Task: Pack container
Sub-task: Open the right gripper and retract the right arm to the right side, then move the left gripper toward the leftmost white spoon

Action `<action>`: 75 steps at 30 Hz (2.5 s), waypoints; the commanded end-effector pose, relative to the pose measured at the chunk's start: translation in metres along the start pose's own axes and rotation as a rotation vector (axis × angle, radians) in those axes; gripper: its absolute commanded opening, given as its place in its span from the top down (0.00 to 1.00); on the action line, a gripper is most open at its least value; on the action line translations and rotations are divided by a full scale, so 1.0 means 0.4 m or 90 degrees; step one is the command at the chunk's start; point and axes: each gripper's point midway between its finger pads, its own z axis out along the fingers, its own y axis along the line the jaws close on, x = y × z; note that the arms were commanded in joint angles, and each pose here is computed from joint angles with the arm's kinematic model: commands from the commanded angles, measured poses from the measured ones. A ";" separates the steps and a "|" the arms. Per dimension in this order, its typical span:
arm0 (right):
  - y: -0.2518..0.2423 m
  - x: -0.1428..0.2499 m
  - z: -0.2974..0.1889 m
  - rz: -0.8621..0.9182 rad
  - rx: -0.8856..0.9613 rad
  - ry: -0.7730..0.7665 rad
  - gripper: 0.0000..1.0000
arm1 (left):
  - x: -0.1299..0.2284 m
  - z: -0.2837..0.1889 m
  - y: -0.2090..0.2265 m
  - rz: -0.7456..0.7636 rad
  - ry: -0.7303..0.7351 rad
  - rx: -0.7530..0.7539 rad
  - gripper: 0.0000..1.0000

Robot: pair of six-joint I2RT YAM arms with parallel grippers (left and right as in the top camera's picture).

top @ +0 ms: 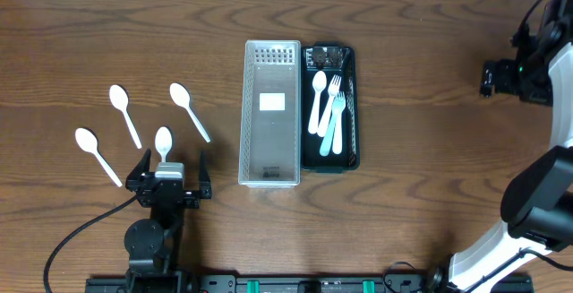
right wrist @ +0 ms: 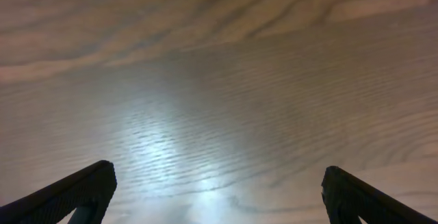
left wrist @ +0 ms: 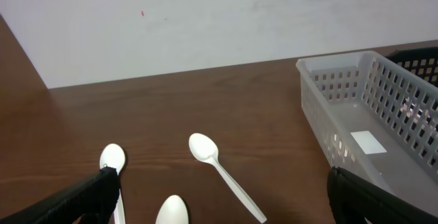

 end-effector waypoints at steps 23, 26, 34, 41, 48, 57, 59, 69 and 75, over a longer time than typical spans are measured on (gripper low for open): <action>0.000 0.066 0.083 -0.001 -0.009 0.050 0.01 | -0.052 -0.012 0.011 -0.037 -0.017 -0.009 0.02; 0.000 0.063 0.083 -0.001 -0.009 0.046 0.01 | -0.073 -0.020 0.037 -0.034 0.011 -0.040 0.02; 0.000 0.063 0.083 -0.001 -0.009 0.046 0.01 | -0.162 -0.001 0.059 -0.062 0.199 -0.022 0.02; 0.000 0.063 0.083 -0.001 -0.009 0.046 0.01 | -0.236 0.064 0.074 -0.064 0.245 -0.014 0.02; 0.000 0.063 0.083 -0.001 -0.009 0.046 0.01 | -0.098 0.016 0.183 -0.280 0.515 -0.159 0.02; 0.000 0.063 0.083 -0.001 -0.009 0.046 0.01 | -0.023 0.014 0.285 -0.403 0.622 -0.251 0.02; 0.000 0.063 0.083 -0.001 -0.009 0.046 0.01 | 0.007 -0.008 0.319 -0.458 0.661 -0.297 0.02; 0.000 0.062 0.083 -0.001 -0.009 0.045 0.01 | 0.135 -0.027 0.412 -0.535 0.743 -0.370 0.02; 0.000 0.062 0.083 -0.001 -0.009 0.045 0.01 | 0.184 -0.021 0.475 -0.566 0.798 -0.426 0.02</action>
